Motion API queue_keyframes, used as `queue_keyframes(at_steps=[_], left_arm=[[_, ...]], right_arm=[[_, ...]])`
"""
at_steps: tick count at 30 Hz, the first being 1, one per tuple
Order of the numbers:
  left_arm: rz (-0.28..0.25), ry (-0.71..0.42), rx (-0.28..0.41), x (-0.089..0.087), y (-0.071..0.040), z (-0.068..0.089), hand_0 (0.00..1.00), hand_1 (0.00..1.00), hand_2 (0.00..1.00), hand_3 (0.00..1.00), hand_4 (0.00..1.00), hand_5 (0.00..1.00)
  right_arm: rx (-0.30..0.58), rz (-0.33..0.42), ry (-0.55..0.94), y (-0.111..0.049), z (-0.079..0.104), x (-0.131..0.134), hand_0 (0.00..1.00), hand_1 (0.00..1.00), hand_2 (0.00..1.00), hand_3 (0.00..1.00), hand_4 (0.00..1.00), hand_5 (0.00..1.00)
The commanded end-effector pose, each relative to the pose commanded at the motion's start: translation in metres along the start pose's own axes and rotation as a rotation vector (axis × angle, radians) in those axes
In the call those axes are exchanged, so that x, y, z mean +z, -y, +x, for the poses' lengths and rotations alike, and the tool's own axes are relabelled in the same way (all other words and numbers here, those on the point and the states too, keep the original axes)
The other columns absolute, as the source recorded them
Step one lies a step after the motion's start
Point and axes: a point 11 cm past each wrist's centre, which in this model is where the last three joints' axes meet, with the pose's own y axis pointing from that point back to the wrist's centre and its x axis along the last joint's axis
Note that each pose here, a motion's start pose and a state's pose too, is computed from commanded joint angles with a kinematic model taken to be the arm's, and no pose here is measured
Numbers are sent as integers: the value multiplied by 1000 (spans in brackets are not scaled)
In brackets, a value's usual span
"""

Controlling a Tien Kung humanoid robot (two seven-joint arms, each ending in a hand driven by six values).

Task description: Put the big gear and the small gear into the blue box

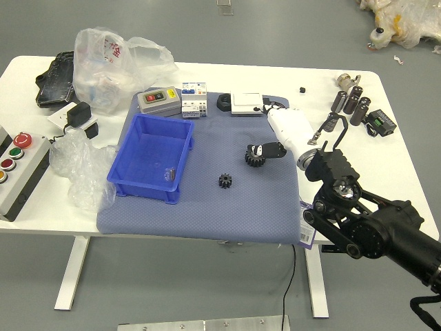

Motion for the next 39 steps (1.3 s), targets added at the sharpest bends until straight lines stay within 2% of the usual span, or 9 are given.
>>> queue_keyframes(at_steps=[11,12,17,18,23,24,31,34,39], left_arm=[[12,-8,7,-2,0,4,638,637,634,696,708,348],[10,-7,6,-2,0,3,638,637,634,696,707,348],[6,-5,4,0,0,2,638,637,634,696,707,348],[6,-4,4,0,0,2,638,637,634,696,708,350],[9,-4,3,-1,0,3,638,637,634,696,708,350],[9,-4,3,-1,0,3,638,637,635,697,708,350],[9,-5,-1,-1,0,2,638,637,634,696,707,350],[9,-7,-3,-2,0,1,638,637,634,696,707,350],[13,-9,-3,-3,0,1,638,637,635,696,708,350]], right_arm=[[-99,-24,-31,1,-25,4,423,589,810,877,998,476],[-102,-26,-33,1,-26,4,401,568,694,780,851,283],[-108,-32,-44,2,-32,4,401,568,694,780,851,283],[-110,-33,-47,2,-33,4,361,495,567,614,577,141],[-118,-31,-62,2,-39,3,361,495,567,614,577,141],[-118,-30,-65,2,-39,3,403,489,544,577,618,2],[-104,-21,-59,1,-38,2,402,491,540,568,616,2],[-81,0,-46,1,-30,-2,402,491,540,568,616,2],[-21,60,-33,3,-3,-19,400,497,538,572,611,2]])
